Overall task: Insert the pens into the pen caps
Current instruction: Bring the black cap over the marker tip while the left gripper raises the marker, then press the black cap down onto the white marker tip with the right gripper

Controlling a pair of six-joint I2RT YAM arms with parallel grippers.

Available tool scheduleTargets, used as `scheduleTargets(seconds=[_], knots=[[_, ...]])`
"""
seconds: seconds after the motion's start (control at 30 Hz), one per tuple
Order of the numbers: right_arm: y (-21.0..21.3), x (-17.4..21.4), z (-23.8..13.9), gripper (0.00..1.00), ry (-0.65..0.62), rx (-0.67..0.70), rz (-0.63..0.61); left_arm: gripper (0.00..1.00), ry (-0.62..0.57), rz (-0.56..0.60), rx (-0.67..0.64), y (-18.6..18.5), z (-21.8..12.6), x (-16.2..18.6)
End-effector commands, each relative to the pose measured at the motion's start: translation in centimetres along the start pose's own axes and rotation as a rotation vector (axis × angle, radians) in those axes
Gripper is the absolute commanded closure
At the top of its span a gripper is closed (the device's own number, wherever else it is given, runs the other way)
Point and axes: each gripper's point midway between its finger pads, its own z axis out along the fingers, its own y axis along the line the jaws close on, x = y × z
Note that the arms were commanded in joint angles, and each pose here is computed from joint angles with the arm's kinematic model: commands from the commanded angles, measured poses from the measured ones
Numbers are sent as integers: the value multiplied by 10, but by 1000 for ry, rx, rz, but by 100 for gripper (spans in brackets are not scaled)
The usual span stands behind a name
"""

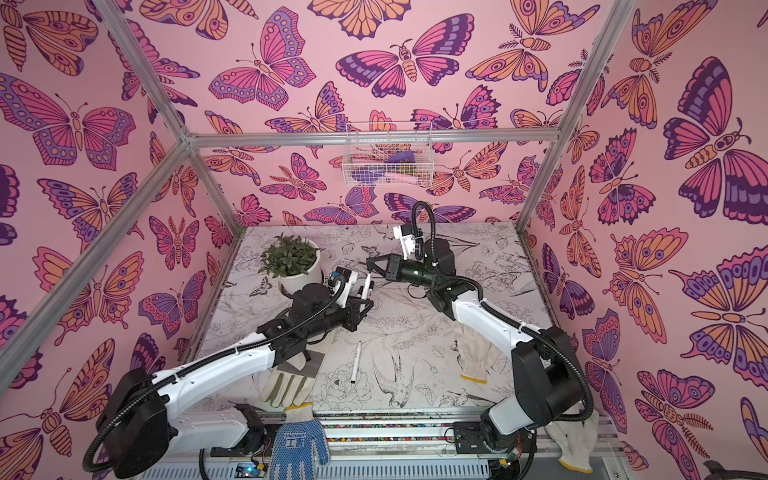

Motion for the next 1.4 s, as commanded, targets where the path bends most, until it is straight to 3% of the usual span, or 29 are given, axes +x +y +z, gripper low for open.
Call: scheduleTargets(seconds=[0.0,0.43,0.73,0.93,1.2,1.37], knots=[[8,-6,3,100,1,-21,-32,100,-45,19,9,-6,0,-15],[15,-5,0,100,6,-28,-52,100,-97,7,56,-9,16,-42],[38,-22,-11,100,-50,-66,-91,100,-245,-92,146,-17,20,-84],[48,-39,-30,100,-98,-117,-97,100,-283,-76,188,-28,15,-101],[67,-7,-36,100,90,-231,-110,100,-256,-39,176,-29,16,-99],[66,10,-40,100,179,-236,-92,100,-260,-18,171,-30,16,-101]])
